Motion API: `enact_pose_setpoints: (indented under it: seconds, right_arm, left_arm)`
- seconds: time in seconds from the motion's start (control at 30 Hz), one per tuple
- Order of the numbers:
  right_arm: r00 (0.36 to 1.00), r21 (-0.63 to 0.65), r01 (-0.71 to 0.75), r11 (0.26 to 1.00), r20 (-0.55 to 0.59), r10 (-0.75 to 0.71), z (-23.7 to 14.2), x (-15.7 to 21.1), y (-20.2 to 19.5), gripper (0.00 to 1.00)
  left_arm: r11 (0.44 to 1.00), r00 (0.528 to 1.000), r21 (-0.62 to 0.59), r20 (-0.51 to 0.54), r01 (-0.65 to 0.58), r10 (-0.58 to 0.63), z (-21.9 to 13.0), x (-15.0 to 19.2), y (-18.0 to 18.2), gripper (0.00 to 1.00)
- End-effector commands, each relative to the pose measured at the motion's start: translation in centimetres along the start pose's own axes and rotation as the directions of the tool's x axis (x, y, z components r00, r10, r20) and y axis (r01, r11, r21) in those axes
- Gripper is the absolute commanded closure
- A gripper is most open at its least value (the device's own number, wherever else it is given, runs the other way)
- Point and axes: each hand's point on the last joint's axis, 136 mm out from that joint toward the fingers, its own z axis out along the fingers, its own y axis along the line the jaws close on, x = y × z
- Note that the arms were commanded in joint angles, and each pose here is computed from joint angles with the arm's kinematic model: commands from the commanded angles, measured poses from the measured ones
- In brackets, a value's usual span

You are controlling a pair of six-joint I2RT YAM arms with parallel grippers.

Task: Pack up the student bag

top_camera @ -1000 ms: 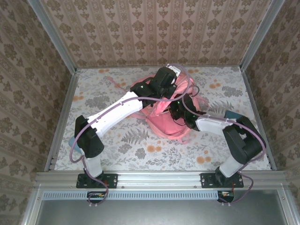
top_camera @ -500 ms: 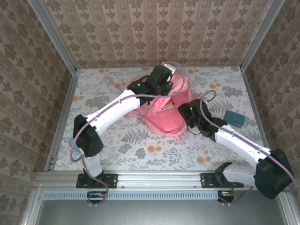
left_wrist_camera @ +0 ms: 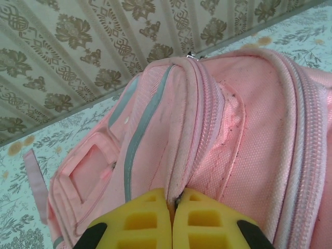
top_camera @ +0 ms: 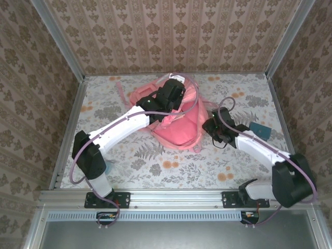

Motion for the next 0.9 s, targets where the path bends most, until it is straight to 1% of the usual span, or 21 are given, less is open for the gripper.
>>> enact_pose_setpoints:
  seconds: [0.0,0.03,0.07,0.13,0.17,0.23,0.3,0.37,0.43,0.5,0.57,0.6,0.7,0.77,0.87]
  right_arm:
    - [0.997,-0.106,0.055,0.993,-0.047,-0.061,0.2,0.0,3.4,0.58]
    - [0.997,-0.08,0.053,0.995,-0.058,-0.058,1.1,0.2,2.8,0.58]
    - [0.997,-0.071,0.05,0.996,-0.05,-0.054,1.1,-0.1,2.7,0.58]
    - [0.999,-0.051,0.042,0.998,-0.02,-0.043,0.7,-0.8,2.0,0.57]
    - [0.999,-0.048,0.038,0.998,0.009,-0.038,-0.1,-1.4,1.8,0.54]
    - [0.998,-0.017,0.021,1.0,0.067,-0.02,-1.4,-2.4,0.5,0.46]
    - [0.993,0.006,0.008,1.0,0.12,-0.009,-2.8,-3.4,-0.6,0.4]
    - [0.985,0.024,0.004,1.0,0.17,-0.008,-4.5,-4.2,-1.4,0.34]
    - [0.98,0.029,0.015,0.999,0.198,-0.02,-5.8,-4.6,-1.6,0.31]
    - [0.978,0.017,0.04,0.999,0.205,-0.042,-6.6,-4.7,-1.3,0.28]
    - [0.978,-0.005,0.081,0.997,0.194,-0.079,-7.0,-4.4,-0.4,0.24]
    - [0.977,-0.012,0.102,0.995,0.188,-0.098,-7.0,-4.2,0.1,0.21]
    - [0.973,-0.027,0.172,0.985,0.164,-0.165,-6.7,-3.3,1.9,0.15]
    - [0.967,-0.047,0.216,0.975,0.15,-0.207,-6.4,-2.5,3.5,0.13]
    - [0.956,-0.078,0.271,0.959,0.141,-0.258,-5.9,-1.4,5.7,0.12]
  left_arm:
    - [0.986,0.975,-0.025,0.155,0.166,-0.16,-1.7,-4.2,1.7,1.0]
    - [0.986,0.976,0.0,0.137,0.169,-0.168,-1.2,-3.9,1.1,0.97]
    - [0.984,0.976,0.033,0.122,0.176,-0.179,-0.9,-3.7,0.5,0.92]
    - [0.978,0.976,0.084,0.088,0.19,-0.197,-0.2,-3.2,-0.4,0.8]
    - [0.974,0.976,0.11,0.068,0.2,-0.208,0.2,-3.0,-0.6,0.72]
    - [0.959,0.969,0.156,0.027,0.237,-0.244,0.5,-2.6,-0.6,0.62]
    - [0.937,0.953,0.179,-0.01,0.3,-0.303,0.8,-2.0,0.1,0.52]
    - [0.91,0.929,0.19,-0.035,0.367,-0.367,1.0,-1.0,1.4,0.39]
    - [0.886,0.904,0.182,-0.064,0.427,-0.423,1.2,0.6,3.0,0.31]
    - [0.859,0.875,0.168,-0.105,0.483,-0.472,1.2,2.9,4.7,0.27]
    - [0.82,0.83,0.135,-0.141,0.557,-0.54,1.1,5.8,6.8,0.23]
    - [0.8,0.807,0.123,-0.162,0.587,-0.567,1.1,7.3,7.6,0.22]
    - [0.72,0.719,0.094,-0.218,0.688,-0.659,0.8,11.6,9.5,0.22]
    - [0.648,0.641,0.068,-0.252,0.759,-0.725,0.6,14.4,10.9,0.22]
    - [0.556,0.541,0.046,-0.309,0.83,-0.782,-0.2,17.8,11.3,0.24]
